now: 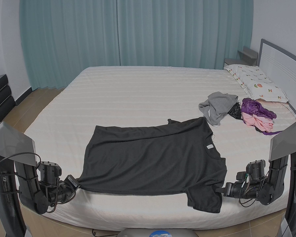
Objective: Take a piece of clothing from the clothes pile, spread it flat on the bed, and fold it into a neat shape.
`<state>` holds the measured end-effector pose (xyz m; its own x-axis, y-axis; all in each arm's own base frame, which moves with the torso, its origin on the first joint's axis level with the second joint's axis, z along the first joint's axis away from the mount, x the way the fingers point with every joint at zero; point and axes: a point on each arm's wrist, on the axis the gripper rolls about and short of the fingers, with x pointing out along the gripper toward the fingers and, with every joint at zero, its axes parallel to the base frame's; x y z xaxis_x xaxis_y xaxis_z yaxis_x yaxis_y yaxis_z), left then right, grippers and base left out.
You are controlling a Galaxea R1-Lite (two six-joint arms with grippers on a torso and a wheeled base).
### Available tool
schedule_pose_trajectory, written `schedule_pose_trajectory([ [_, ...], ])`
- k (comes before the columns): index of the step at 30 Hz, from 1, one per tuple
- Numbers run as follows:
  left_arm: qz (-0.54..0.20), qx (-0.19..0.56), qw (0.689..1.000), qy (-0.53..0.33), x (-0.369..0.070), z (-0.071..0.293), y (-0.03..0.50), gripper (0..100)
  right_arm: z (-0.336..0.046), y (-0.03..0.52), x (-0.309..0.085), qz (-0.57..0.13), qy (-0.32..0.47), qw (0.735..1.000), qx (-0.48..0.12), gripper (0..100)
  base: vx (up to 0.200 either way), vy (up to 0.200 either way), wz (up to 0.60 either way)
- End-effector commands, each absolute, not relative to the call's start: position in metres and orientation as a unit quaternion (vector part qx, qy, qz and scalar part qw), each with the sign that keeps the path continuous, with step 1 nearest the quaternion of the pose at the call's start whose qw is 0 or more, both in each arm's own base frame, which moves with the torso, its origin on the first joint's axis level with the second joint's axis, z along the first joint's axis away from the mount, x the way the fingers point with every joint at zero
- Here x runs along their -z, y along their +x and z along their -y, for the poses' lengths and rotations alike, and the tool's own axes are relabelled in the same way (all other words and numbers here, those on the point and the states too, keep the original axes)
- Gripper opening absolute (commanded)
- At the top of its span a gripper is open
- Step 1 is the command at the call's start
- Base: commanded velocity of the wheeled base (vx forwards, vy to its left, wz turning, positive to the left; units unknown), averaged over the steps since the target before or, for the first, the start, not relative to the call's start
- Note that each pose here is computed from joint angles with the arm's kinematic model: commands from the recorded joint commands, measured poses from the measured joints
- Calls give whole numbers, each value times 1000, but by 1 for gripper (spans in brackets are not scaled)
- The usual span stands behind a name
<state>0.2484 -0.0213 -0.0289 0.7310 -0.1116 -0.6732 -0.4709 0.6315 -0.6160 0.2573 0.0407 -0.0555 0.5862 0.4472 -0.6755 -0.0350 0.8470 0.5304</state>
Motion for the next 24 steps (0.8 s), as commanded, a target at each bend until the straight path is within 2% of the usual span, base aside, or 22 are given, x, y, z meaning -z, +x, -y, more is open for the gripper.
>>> schedule_pose_trajectory([
  [1, -350, -107, 832, -416, 29, 21, 249, 0, -34, 253, 51, -432, 252, 856, -133, 0, 0, 0, 0],
  [6, -352, -104, 831, -419, 28, 20, 248, 0, -14, 231, 37, -435, 292, 841, -139, 0, 0, 0, 0],
  [18, -350, -113, 829, -421, 28, 13, 237, 0, -6, 209, 31, -421, 298, 846, -132, 0, 0, 0, 0],
  [24, -337, -108, 835, -421, 25, 12, 230, 0, -7, 206, 31, -436, 297, 839, -131, 0, 0, 0, 0],
])
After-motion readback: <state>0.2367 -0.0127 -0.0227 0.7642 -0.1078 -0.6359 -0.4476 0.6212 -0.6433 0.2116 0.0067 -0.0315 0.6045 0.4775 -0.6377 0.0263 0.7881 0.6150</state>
